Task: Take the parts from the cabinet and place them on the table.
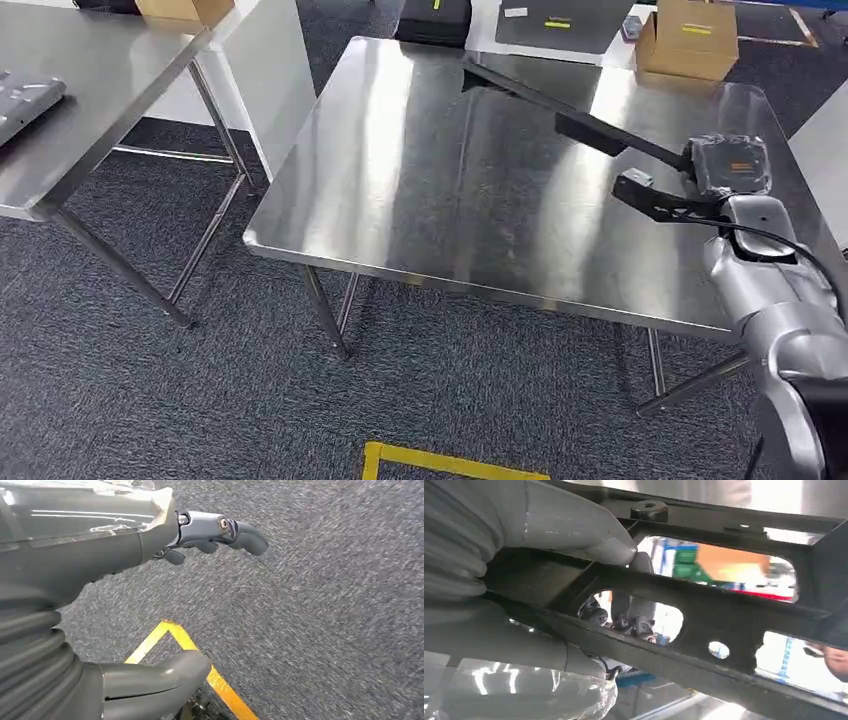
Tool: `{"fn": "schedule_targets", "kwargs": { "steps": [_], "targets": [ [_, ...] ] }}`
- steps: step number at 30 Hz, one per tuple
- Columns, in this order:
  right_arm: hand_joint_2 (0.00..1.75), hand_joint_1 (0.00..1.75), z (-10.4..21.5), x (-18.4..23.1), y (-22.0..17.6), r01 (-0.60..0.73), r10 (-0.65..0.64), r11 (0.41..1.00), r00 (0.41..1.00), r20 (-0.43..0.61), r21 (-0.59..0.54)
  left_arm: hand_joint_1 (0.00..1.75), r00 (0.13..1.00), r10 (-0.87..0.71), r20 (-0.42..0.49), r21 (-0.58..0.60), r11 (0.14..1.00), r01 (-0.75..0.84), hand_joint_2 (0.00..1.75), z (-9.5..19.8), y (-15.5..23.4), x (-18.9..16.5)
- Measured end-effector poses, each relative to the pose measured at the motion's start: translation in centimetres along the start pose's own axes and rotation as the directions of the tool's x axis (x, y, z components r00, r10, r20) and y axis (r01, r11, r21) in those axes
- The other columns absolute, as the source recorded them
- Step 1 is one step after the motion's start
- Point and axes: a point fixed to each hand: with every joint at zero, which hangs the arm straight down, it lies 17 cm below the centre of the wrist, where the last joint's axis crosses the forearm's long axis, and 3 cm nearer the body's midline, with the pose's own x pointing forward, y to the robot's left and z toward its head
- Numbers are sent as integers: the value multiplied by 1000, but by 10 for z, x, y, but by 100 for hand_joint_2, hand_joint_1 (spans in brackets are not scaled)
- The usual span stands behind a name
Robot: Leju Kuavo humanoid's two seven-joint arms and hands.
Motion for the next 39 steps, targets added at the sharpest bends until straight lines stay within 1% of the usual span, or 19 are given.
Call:
{"fn": "schedule_targets", "kwargs": {
  "steps": [7, 10, 13, 25, 26, 32, 39],
  "targets": [
    [175, 169, -3, -31, -5, -58, 59, 998, 995, -79, 13, 0, 1000, -15, 27, 4, 1000, 15, 175, -3, 4, 5],
    [175, 169, -2, -43, -5, -73, 75, 997, 991, -109, 21, 0, 997, -50, 65, 47, 998, 47, 175, -7, 16, 10],
    [175, 169, 1, -53, -2, -74, 77, 997, 989, -128, 27, 0, 995, -61, 84, 62, 997, 56, 175, -11, 23, 14],
    [175, 169, 8, -59, 6, -90, 92, 996, 990, -106, 28, 0, 995, -69, 78, 68, 996, 63, 175, -36, 54, 15],
    [175, 0, 8, -59, 6, -93, 95, 995, 990, -105, 27, 0, 994, -70, 82, 73, 995, 64, 175, -37, 56, 16],
    [175, 0, 8, -64, 4, -105, 106, 994, 989, -107, 19, 0, 994, -58, 97, 101, 994, 48, 175, -37, 62, 17],
    [175, 0, 11, -73, 5, -103, 105, 994, 987, -122, 24, 0, 994, -54, 91, 117, 992, 43, 175, -35, 64, 14]
  ]
}}
